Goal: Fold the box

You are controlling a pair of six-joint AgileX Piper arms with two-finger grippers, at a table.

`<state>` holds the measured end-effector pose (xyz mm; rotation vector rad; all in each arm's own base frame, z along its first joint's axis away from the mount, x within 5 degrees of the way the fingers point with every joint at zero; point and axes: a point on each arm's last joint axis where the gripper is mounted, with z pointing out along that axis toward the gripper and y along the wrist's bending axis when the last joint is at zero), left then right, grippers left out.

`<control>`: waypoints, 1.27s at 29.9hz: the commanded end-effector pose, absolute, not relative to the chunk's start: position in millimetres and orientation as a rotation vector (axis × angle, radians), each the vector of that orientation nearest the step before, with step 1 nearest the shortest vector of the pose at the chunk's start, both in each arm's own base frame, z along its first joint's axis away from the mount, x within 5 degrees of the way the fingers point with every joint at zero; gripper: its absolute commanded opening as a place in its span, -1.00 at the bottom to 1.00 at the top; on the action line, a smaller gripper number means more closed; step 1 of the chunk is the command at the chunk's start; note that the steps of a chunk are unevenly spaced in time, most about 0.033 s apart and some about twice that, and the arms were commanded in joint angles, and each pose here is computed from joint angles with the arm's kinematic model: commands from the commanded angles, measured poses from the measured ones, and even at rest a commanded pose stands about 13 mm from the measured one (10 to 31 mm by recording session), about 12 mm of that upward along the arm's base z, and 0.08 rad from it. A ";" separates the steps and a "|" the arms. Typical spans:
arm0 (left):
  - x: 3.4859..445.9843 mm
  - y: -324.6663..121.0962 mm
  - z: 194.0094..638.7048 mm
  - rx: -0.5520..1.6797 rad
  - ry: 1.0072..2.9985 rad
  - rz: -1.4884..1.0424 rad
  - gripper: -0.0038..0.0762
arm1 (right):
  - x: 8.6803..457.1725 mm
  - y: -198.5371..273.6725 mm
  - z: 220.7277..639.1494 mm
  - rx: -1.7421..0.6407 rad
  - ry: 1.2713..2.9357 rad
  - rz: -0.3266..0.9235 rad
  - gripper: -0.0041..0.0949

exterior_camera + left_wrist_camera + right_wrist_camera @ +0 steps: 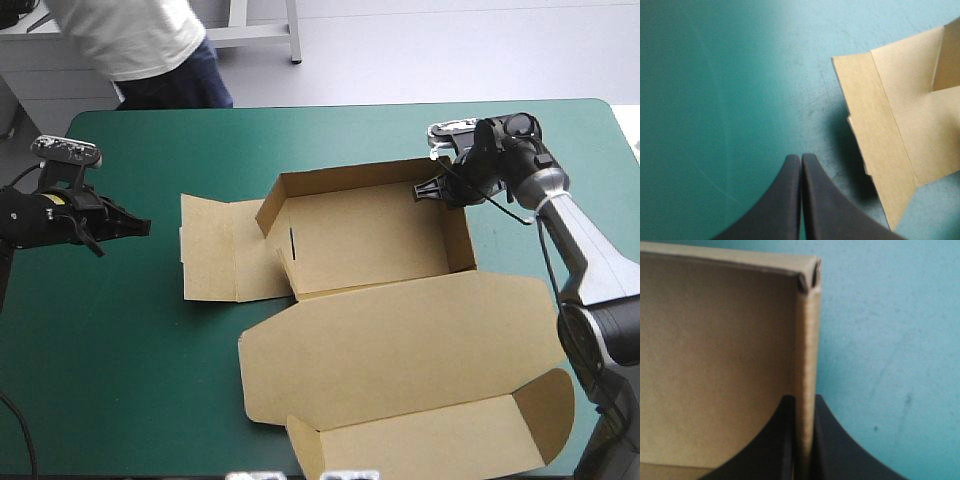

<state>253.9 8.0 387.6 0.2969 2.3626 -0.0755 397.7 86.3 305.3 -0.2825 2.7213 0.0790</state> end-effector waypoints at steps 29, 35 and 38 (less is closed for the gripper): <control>249.5 5.8 406.5 0.269 2.259 -0.083 -0.93 | 391.7 92.8 390.1 -0.349 2.552 0.184 0.44; 249.5 5.8 406.5 0.269 2.259 -0.083 -0.93 | 370.8 86.6 397.4 -0.348 2.557 0.179 0.44; 249.4 5.6 406.4 0.268 2.260 -0.086 -0.93 | 365.4 81.9 369.3 -0.343 2.663 0.170 0.44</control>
